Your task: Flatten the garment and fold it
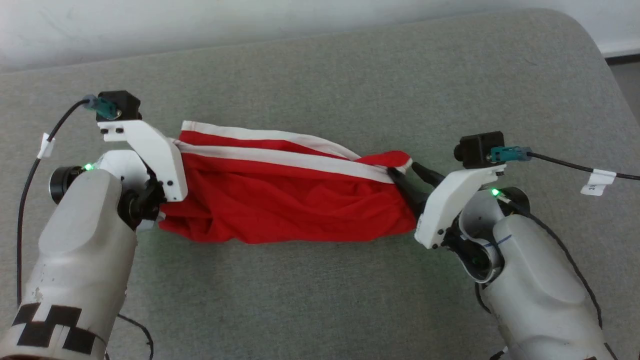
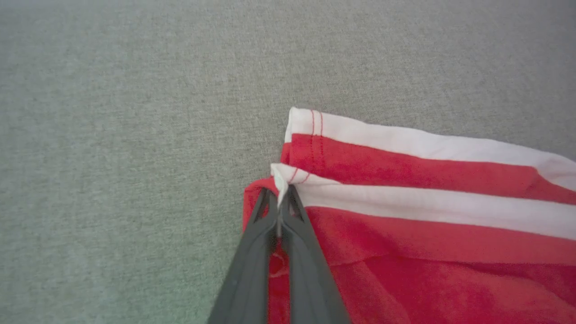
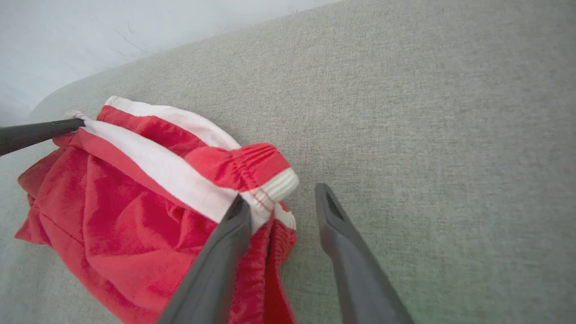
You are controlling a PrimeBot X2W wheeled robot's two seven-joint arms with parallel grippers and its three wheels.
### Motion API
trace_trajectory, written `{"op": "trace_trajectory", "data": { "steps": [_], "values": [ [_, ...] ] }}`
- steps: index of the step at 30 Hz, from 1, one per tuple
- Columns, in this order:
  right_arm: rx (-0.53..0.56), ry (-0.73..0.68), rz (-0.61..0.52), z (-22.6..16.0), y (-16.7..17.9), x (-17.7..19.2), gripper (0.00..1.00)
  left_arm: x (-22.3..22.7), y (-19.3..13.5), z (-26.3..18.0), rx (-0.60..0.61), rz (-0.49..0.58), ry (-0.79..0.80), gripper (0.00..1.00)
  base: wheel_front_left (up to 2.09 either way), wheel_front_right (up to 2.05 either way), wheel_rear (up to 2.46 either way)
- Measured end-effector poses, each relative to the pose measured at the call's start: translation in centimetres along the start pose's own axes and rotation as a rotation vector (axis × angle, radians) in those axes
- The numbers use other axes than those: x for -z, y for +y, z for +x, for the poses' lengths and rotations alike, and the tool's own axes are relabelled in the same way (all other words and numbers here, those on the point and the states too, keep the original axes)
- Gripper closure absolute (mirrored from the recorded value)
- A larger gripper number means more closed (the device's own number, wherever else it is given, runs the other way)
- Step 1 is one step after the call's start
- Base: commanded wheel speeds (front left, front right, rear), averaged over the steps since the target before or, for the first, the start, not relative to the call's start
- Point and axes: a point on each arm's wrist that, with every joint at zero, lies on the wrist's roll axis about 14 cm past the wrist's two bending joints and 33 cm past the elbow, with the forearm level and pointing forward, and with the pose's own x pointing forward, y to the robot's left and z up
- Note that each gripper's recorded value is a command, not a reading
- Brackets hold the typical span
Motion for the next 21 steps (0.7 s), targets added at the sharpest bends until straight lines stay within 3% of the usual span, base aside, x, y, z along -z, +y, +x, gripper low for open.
{"op": "trace_trajectory", "data": {
  "steps": [8, 15, 21],
  "values": [
    [-0.027, -0.117, -0.053, -0.4, 0.1, -1.1, 0.0, -1.3, -1.3, 1.2, 0.042, -0.026, -0.106, 0.0, 0.0, 0.0, 0.0],
    [-0.041, -0.299, -0.116, -3.8, 0.3, -2.9, 0.0, -3.2, -0.1, -1.6, 0.015, -0.06, -0.278, 0.0, 0.0, 0.0, 0.0],
    [-0.018, -0.385, -0.14, -7.4, 0.5, -3.4, 0.0, -1.5, 1.3, -4.5, -0.011, -0.025, -0.249, 0.0, 0.0, 0.0, 0.0]
  ]
}}
